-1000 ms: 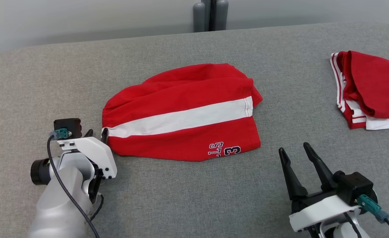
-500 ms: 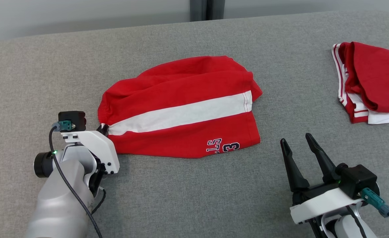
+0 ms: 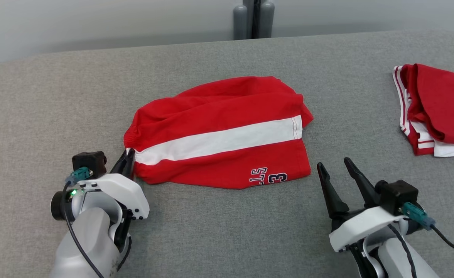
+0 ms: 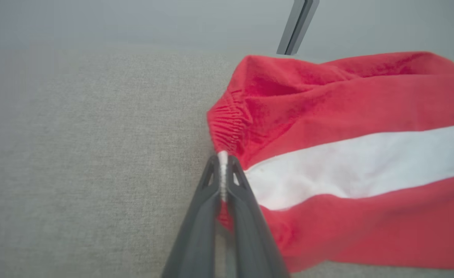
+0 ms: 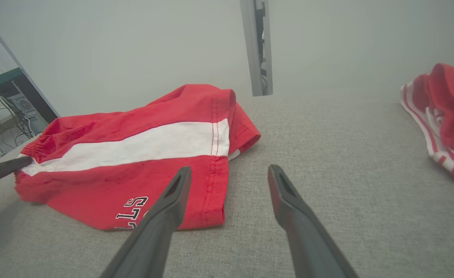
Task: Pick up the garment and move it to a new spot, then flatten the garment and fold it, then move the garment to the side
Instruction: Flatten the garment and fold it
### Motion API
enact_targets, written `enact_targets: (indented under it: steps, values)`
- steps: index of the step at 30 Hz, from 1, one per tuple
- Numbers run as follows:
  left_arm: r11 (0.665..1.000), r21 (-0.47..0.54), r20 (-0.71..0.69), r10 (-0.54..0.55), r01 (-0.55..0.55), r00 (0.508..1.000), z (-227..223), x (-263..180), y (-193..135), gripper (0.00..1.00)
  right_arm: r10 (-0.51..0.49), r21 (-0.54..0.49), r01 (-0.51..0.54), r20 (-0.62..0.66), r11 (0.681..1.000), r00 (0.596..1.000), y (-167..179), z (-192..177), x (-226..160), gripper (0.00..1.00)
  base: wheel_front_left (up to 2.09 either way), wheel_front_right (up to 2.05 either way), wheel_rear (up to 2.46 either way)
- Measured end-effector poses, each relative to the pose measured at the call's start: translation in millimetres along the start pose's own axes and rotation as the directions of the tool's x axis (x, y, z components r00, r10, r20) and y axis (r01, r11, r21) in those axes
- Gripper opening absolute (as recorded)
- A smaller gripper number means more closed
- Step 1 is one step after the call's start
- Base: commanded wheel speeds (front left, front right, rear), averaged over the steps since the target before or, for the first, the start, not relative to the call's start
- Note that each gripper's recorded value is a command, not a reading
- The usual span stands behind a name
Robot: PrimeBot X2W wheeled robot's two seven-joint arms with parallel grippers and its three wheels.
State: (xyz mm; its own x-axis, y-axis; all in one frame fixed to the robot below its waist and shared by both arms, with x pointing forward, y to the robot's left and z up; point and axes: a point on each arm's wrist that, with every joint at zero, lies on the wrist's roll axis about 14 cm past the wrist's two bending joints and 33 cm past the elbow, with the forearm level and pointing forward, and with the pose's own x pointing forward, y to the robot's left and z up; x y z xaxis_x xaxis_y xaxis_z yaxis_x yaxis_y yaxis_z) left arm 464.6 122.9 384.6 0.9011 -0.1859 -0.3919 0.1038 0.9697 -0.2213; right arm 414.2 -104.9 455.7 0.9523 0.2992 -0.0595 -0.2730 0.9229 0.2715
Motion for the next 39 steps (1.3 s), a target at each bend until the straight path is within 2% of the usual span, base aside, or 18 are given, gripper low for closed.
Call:
enact_targets:
  steps: [6, 11, 16, 25, 26, 27, 29, 30, 31, 39]
  values:
    - [1.000, -0.018, 0.106, -0.023, 0.025, 0.994, 16, -20, -3, 0.00, 0.051, 0.004, -0.051, -0.099, 0.999, 0.994, 11, -20, 20, 1.00, 0.00, 0.00, 0.00]
    - [0.999, -0.030, 0.176, -0.036, 0.041, 0.984, 28, -33, -5, 0.00, 0.081, 0.005, -0.081, -0.124, 0.997, 0.989, 18, -18, 43, 1.00, 0.00, 0.00, 0.00]
    - [0.998, -0.030, 0.185, -0.043, 0.049, 0.982, 32, -37, -7, 0.00, 0.081, 0.008, -0.081, -0.140, 0.997, 0.987, 17, -17, 59, 1.00, 0.00, 0.00, 0.00]
    - [0.998, -0.033, 0.188, -0.051, 0.058, 0.981, 38, -39, -12, 0.00, 0.073, -0.004, -0.076, -0.225, 0.997, 0.972, 11, -34, 76, 0.98, 0.00, 0.00, 0.00]
    - [0.998, -0.034, 0.185, -0.049, 0.056, 0.982, 37, -39, -11, 0.00, 0.076, -0.004, -0.079, -0.234, 0.997, 0.969, 11, -37, 78, 0.81, 0.00, 0.00, 0.00]
    - [0.998, -0.037, 0.178, -0.047, 0.055, 0.983, 35, -40, -11, 0.00, 0.077, -0.003, -0.080, -0.243, 0.997, 0.967, 12, -39, 79, 0.53, 0.00, 0.00, 0.00]
    - [0.998, -0.038, 0.172, -0.042, 0.049, 0.984, 33, -40, -9, 0.00, 0.089, 0.001, -0.092, -0.256, 0.996, 0.963, 16, -43, 80, 0.33, 0.00, 0.00, 0.00]
    - [0.998, -0.037, 0.172, -0.039, 0.046, 0.984, 34, -40, -8, 0.00, 0.099, 0.001, -0.103, -0.259, 0.995, 0.961, 19, -44, 82, 0.29, 0.00, 0.00, 0.00]
    - [0.998, -0.036, 0.176, -0.037, 0.044, 0.984, 35, -40, -7, 0.00, 0.107, -0.003, -0.112, -0.261, 0.994, 0.959, 20, -44, 83, 0.00, 0.00, 0.00, 0.00]
    - [0.999, -0.034, 0.199, -0.016, 0.023, 0.980, 43, -46, -1, 0.00, 0.112, -0.027, -0.121, -0.219, 0.992, 0.969, 16, -26, 85, 0.00, 0.00, 0.00, 0.00]
